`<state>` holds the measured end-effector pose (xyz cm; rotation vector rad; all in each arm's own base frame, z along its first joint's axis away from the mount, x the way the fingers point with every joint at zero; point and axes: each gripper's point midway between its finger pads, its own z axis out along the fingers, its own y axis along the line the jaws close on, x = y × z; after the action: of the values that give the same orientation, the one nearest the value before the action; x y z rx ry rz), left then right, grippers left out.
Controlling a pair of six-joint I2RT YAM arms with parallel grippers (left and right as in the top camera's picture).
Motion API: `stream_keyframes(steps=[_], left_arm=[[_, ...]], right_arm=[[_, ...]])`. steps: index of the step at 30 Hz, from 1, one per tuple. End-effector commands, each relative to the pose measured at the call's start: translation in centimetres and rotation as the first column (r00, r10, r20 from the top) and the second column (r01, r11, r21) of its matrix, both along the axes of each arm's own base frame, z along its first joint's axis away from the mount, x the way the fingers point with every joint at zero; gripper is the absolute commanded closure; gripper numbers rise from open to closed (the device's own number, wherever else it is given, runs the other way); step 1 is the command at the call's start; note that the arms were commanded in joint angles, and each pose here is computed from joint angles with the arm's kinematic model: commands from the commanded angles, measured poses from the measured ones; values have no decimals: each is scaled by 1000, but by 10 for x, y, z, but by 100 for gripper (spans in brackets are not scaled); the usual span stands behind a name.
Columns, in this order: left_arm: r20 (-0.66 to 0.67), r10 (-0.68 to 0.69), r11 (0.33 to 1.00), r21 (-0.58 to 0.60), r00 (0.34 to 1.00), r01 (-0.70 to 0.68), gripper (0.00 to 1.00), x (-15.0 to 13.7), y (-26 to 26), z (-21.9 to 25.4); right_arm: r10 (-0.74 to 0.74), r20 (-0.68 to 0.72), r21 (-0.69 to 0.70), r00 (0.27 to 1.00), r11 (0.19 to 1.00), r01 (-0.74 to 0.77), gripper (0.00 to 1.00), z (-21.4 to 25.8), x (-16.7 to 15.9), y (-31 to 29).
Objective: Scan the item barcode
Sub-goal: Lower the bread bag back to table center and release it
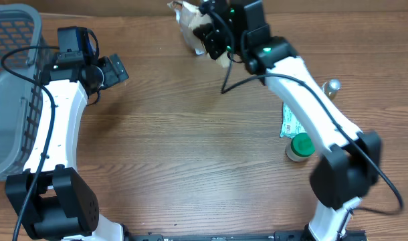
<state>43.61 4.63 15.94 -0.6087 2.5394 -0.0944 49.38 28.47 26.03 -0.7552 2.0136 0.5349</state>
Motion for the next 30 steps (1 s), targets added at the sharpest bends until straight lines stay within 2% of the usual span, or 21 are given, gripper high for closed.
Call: stream_keyframes(steps=[1,4,7,13,24,28,30], left_arm=[[25,-2,1000,14,1000,1,1,4,1,9],[25,-1,1000,14,1000,1,0,4,1,9],[25,-1,1000,14,1000,1,0,4,1,9],[25,-1,1000,14,1000,1,0,4,1,9],[25,-1,1000,14,1000,1,0,4,1,9],[25,-1,1000,14,1000,1,0,4,1,9],[25,-1,1000,14,1000,1,1,4,1,9]], right_arm=[[127,-240,212,963,974,-76,96,31,-58,11],[165,-442,205,882,976,-80,96,5,-93,7],[125,-593,141,795,989,-51,96,-24,-120,-5],[28,-774,12,632,1000,-29,96,-71,-163,-28],[-39,-879,-68,476,997,-45,96,-125,-205,-42],[-91,-883,-125,461,991,-44,96,-149,-212,-52],[-129,-863,-168,488,985,-37,95,-161,-207,-58]])
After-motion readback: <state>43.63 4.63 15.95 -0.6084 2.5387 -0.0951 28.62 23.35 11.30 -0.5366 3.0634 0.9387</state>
